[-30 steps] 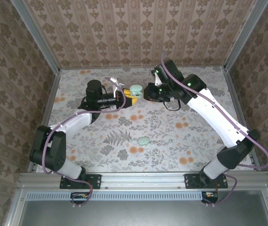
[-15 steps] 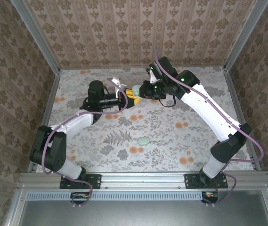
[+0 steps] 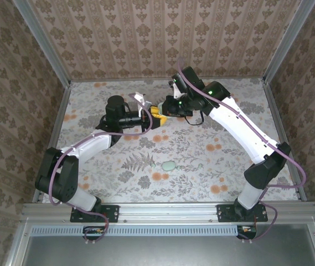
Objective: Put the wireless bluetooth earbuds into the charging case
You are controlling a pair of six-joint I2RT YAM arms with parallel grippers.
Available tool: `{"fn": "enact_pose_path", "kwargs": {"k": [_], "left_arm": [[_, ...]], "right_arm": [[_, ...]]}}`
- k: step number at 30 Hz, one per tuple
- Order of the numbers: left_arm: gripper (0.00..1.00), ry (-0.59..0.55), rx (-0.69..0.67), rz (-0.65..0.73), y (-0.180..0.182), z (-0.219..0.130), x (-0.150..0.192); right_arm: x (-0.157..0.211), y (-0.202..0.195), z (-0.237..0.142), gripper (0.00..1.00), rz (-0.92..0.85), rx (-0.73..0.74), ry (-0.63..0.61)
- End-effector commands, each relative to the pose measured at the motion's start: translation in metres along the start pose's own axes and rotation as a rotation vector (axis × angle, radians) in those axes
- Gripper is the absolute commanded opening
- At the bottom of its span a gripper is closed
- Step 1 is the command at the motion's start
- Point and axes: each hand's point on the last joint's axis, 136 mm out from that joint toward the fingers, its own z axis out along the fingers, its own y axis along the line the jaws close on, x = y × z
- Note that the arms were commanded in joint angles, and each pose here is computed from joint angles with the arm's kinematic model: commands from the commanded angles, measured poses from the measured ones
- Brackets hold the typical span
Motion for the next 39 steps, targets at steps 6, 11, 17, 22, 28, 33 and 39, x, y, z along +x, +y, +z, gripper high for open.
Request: {"fn": "enact_pose_path", "kwargs": {"k": [6,11,17,22,28,33,39], "left_arm": [[0.20,-0.021,0.007,0.068,-0.005,0.002,-0.015],[0.20,-0.016,0.011,0.063,-0.006,0.003,-0.012],[0.20,-0.015,0.009,0.067,-0.006,0.002,-0.013],[0.20,-0.011,0.007,0.068,-0.006,0.002,-0.013],[0.20,-0.008,0.005,0.064,-0.005,0.003,-0.012],[0.20,-0.010,0.005,0.066,-0.005,0.003,-0.013],[0.20,-0.008,0.007,0.062,-0.006,0.003,-0.012]], "right_arm": [[0.004,-0.002,0.003,0.17,-0.035,0.038,0.019],[0.001,-0.004,0.005,0.17,-0.040,0.057,0.011],[0.003,-0.004,0.014,0.17,-0.038,0.059,0.030],[0.004,-0.004,0.016,0.17,-0.039,0.062,0.039],[0.008,-0.006,0.015,0.21,-0.041,0.068,0.051],[0.009,-0.005,0.011,0.27,-0.044,0.065,0.047],[0.006,-0.003,0.006,0.36,-0.046,0.057,0.032]]}}
